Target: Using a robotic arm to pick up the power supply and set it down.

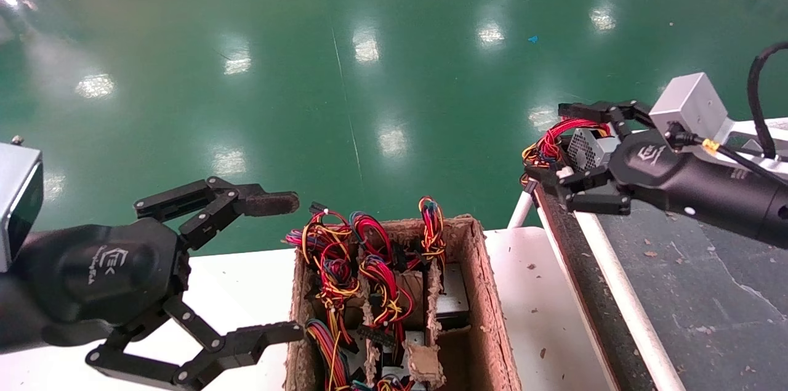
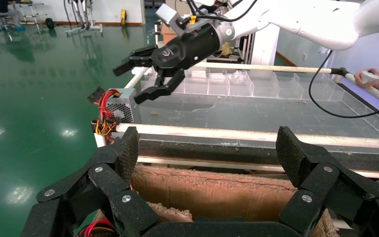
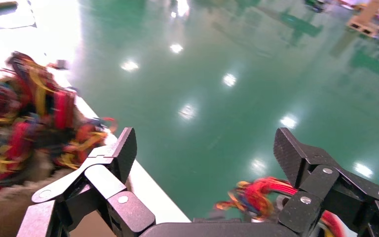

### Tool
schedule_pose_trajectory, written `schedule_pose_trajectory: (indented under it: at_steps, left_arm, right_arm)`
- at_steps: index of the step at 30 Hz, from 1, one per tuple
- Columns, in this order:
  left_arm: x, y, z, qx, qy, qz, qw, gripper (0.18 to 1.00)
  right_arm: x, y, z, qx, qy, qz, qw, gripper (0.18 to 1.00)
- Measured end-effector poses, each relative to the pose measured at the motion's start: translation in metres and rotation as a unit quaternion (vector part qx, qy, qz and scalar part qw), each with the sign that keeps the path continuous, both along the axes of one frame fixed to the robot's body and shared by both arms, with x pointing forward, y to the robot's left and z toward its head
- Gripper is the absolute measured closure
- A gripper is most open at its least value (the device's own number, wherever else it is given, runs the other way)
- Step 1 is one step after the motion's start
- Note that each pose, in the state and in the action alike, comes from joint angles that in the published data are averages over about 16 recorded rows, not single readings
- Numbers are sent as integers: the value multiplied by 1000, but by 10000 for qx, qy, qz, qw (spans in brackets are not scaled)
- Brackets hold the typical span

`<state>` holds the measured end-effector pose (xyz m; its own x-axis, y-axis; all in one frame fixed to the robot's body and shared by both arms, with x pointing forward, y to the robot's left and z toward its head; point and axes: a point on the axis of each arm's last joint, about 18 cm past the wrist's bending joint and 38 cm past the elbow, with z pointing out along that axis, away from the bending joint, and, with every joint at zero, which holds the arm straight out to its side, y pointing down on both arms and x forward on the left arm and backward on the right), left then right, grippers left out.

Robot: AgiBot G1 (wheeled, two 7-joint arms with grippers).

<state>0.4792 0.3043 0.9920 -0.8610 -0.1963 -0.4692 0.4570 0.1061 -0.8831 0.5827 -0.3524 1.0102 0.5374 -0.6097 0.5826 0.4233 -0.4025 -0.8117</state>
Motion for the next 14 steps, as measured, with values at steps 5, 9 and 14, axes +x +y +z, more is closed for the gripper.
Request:
schedule_pose_trajectory:
  at_steps: [5,9,14]
  left_arm:
    - [0,0,0,0,0,0,10000,184]
    - [0,0,0,0,0,0,10000,184]
    - [0,0,0,0,0,0,10000,184]
  right_arm:
    - [-12,10,-4,29,133,396,9991,203]
    - [-19,15,-6,43,206,636,9978,186]
    - [-26,19,-7,53,264,837,9961,180]
